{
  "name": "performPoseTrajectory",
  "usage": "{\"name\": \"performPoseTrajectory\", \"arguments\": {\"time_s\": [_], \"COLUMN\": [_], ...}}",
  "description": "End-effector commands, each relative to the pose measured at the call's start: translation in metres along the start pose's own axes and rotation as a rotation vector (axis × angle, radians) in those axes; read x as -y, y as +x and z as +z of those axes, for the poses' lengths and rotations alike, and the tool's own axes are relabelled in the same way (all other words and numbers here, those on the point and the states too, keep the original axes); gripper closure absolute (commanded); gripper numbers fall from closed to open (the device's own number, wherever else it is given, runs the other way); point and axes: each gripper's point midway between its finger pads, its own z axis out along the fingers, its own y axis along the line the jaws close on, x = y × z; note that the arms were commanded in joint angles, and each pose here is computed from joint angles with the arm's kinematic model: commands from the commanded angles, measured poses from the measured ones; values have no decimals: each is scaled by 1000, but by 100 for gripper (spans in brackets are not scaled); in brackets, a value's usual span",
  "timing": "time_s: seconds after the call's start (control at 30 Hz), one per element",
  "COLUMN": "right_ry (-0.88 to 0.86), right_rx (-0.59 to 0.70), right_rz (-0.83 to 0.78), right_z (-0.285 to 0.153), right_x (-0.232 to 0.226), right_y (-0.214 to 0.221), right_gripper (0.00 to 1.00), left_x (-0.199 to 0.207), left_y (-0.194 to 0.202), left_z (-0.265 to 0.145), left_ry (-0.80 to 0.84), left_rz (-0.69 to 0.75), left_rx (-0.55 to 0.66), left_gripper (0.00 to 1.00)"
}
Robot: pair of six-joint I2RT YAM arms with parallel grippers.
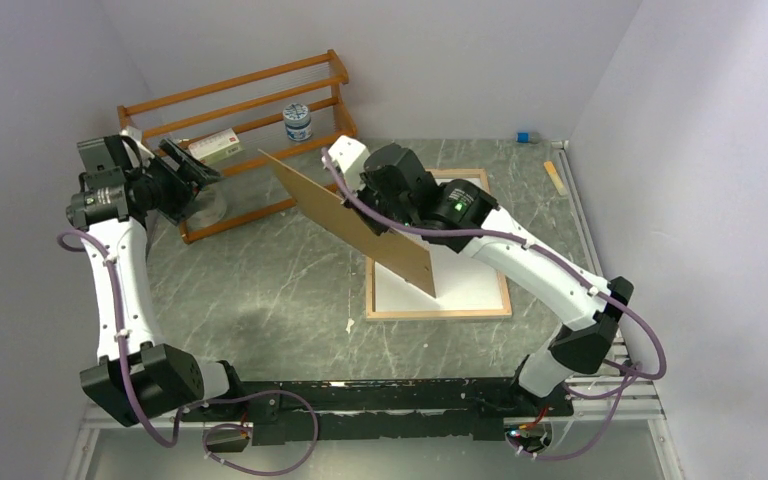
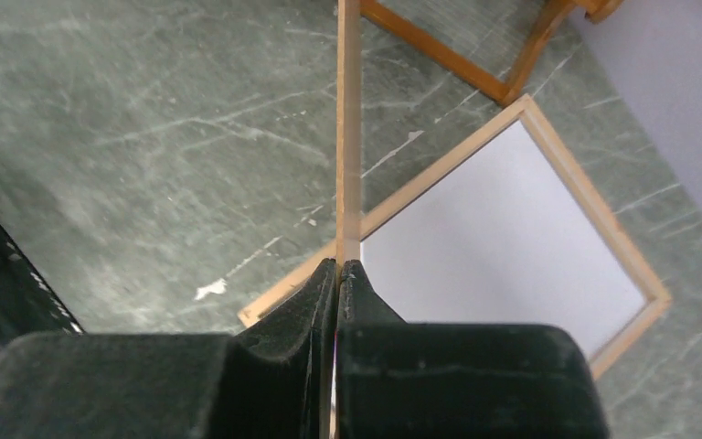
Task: Put the photo into the frame
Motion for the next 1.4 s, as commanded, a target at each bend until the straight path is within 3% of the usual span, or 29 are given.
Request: {"name": "performPoseTrajectory", "arguments": {"time_s": [0.0,0.43,0.87,1.2,1.37], "right_ry": [-53,-100,-135,-195,-249], "right_rx": [149,182,196,190,173], "right_rz": [271,656,1103,1293,1370], "right_z": [-18,-33,-14,-21,-26], "right_x": [7,33,56,59,50], "right_y": [-45,-60,-17,10,23], "right_gripper": [100,100,100,100,100], "left_x": [1,-57,-99,-89,-68], "left_y": [15,143,248,261,266], "left_z": [6,73,95,109,114], "left_ry": [73,231,220,315,392], "left_rz": [-14,-273,-338,-335,-426], "left_rx": [-34,-356,-468,-488,-541], "left_gripper": [20,19,17,15,16]}}
